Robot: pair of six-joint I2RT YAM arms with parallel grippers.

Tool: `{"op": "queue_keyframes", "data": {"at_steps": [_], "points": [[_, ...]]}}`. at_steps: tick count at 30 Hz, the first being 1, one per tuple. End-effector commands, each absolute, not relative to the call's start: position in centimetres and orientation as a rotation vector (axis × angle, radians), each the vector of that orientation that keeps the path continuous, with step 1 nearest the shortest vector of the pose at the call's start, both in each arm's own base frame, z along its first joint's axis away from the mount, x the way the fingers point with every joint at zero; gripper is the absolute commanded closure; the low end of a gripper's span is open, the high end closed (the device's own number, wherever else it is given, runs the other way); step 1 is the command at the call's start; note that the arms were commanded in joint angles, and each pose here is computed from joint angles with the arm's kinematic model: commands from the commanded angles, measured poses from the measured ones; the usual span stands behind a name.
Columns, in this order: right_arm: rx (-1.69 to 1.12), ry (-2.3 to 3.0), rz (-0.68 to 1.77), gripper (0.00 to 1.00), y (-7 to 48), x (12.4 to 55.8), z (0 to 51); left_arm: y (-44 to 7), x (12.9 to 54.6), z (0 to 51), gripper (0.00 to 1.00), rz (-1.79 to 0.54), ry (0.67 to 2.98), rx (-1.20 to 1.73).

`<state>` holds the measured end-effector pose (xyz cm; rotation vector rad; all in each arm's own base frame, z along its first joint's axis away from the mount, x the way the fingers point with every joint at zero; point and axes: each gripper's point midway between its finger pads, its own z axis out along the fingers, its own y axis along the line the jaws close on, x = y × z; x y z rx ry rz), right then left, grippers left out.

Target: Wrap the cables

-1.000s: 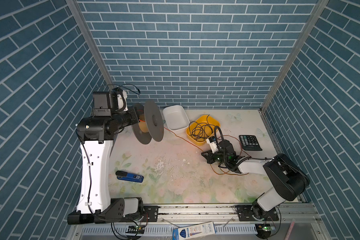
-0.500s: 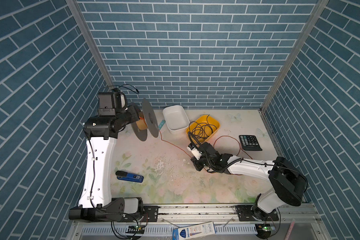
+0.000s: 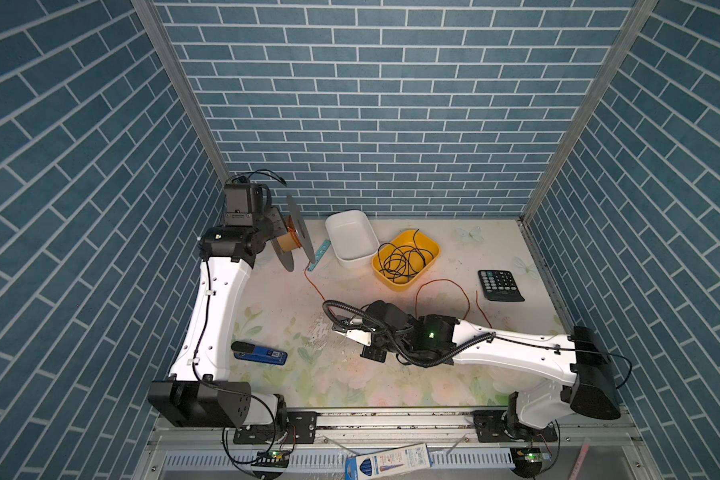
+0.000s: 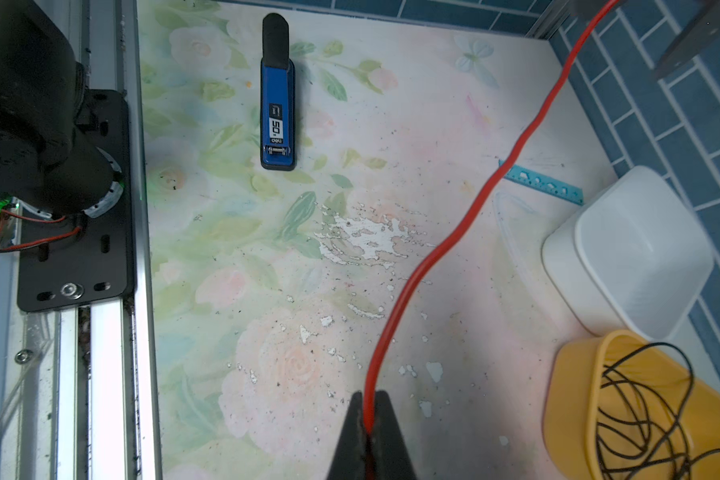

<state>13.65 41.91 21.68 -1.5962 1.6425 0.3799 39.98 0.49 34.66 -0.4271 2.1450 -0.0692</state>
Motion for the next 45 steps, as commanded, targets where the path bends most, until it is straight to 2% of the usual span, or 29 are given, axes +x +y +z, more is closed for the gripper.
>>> {"op": "queue_keyframes", "data": {"at_steps": [1,9,17,26,32,39,45], "points": [[-1.563,1.481,0.352,1.00,41.0,13.8,28.3,0.3,41.0,35.5,1.00,0.016,2.076,-0.399],[-1.347,1.432,0.334,1.00,39.7,18.2,36.2,-5.3,39.9,32.7,1.00,0.140,2.154,-0.225],[-1.225,1.468,0.419,1.00,39.0,22.6,39.4,-9.8,38.7,28.5,1.00,0.246,2.273,-0.045],[-1.092,1.500,0.543,1.00,39.0,26.3,41.4,-13.1,37.6,26.0,1.00,0.188,2.346,0.084],[-0.925,1.579,0.608,1.00,36.9,31.3,41.6,-14.9,35.9,24.9,1.00,0.097,2.378,0.182],[-0.881,1.645,0.737,1.00,35.5,35.6,40.2,-16.9,33.5,24.0,1.00,-0.014,2.387,0.376],[-0.827,1.732,0.852,1.00,34.2,39.4,37.4,-17.1,31.5,25.6,1.00,-0.080,2.330,0.445]]}}
